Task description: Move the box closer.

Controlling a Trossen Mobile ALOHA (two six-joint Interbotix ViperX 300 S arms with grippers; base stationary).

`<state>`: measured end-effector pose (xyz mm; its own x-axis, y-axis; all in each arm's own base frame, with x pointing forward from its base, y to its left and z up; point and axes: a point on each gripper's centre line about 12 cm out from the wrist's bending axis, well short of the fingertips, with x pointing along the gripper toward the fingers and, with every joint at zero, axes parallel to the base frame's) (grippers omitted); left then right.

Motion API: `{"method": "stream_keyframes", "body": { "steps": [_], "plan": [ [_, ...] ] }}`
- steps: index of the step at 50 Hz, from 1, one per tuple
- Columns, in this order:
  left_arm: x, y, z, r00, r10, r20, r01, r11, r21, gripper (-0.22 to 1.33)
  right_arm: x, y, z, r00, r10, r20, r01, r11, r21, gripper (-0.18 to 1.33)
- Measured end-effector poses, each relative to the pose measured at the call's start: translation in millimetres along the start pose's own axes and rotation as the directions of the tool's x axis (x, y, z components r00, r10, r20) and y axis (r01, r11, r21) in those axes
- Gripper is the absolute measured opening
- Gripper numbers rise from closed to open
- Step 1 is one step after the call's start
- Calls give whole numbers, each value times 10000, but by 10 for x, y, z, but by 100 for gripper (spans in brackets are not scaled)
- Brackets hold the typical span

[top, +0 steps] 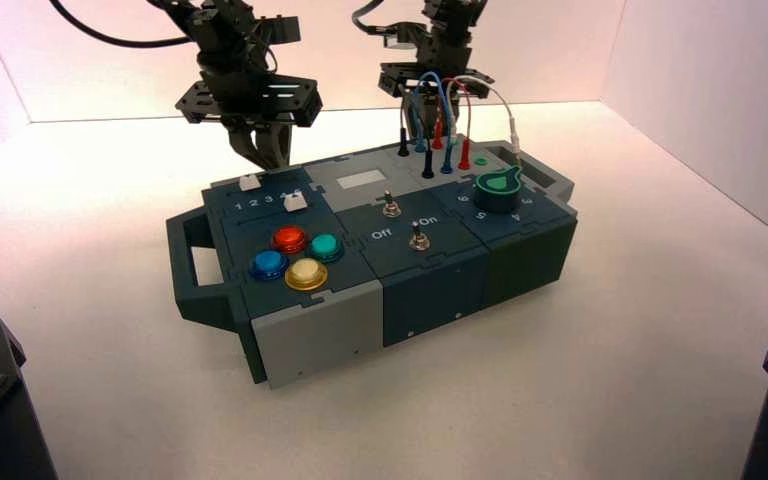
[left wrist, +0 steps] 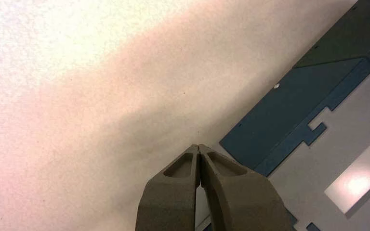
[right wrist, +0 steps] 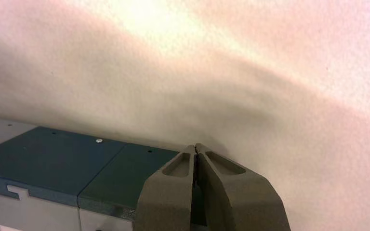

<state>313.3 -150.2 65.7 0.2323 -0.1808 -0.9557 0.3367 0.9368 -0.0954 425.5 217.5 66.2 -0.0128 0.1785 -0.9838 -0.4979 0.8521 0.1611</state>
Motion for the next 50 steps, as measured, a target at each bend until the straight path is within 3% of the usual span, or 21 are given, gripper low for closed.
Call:
{"method": "stream_keyframes", "body": {
  "steps": [24, 50],
  "plan": [
    [-28, -125, -8, 9987, -125, -495, 147, 9989, 444, -16, -236, 64, -256, 10000, 16, -43, -16, 10000, 47, -14],
    [33, -131, -167, 9903, -105, -1383, 231, 9957, 899, -17, -21, 71, -581, 9959, 282, -864, -246, 9988, 430, -14]
  ]
}}
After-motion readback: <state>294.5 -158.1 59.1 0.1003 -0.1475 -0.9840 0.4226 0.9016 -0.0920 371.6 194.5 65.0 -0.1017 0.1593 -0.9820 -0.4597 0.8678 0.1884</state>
